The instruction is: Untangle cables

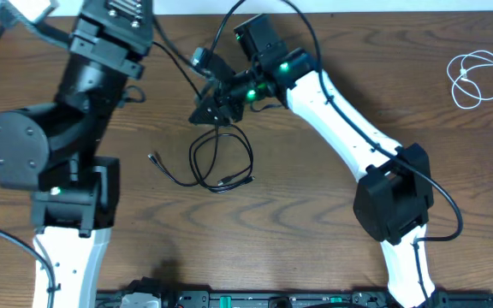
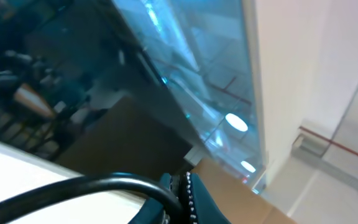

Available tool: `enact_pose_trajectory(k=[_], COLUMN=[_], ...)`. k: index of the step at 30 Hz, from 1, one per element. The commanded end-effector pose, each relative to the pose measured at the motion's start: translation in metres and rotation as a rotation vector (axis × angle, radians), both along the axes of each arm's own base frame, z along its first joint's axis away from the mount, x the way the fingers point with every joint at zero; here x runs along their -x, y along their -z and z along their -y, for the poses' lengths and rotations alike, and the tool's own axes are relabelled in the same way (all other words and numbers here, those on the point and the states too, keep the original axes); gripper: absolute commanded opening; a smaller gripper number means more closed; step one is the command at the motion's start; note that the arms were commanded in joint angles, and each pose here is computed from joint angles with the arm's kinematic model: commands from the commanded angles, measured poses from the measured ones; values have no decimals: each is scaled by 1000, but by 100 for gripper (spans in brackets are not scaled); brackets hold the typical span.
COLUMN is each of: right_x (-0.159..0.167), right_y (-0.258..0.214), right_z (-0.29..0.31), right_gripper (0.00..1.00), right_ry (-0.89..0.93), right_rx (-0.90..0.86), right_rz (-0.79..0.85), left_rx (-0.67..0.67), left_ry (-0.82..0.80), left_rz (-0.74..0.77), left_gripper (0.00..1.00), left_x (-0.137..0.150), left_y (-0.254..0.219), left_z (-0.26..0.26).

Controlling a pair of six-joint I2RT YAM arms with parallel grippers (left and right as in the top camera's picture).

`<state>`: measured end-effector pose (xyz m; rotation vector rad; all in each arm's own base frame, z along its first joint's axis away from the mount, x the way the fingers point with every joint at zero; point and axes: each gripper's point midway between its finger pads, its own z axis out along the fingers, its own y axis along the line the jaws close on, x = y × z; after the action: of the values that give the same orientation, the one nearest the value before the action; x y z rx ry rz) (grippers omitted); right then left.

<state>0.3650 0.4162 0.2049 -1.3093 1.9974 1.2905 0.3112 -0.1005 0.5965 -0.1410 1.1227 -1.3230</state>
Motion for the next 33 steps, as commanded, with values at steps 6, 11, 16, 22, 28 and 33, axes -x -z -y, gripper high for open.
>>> enact_pose_trajectory(k=[6,11,16,22,28,33], right_x=[-41,-63,-77,-106,-118,-110], right_y=[-84,-179,-231,-224,-178,-136], right_z=[50,124,213,345,440,517], right_gripper=[1,1,1,1,1,1], right_ry=[230,396,608,981,1215,1442], right_rx=[-77,-210,-254,-171,-29,150], right_rz=[-62,-25,54,57,-5,-78], left_rx=[-267,-443,-525,-660,-762,-794], left_ry=[159,127,116,218,287,337], left_rz=[-248,-460,-664,-821,-971,-1036], left_gripper=[8,8,30,60,62,63], left_x=[-5,-18,-26,-26,-33,-38], left_y=[76,154,214,283,343,372], left_z=[17,14,7,18,29,37])
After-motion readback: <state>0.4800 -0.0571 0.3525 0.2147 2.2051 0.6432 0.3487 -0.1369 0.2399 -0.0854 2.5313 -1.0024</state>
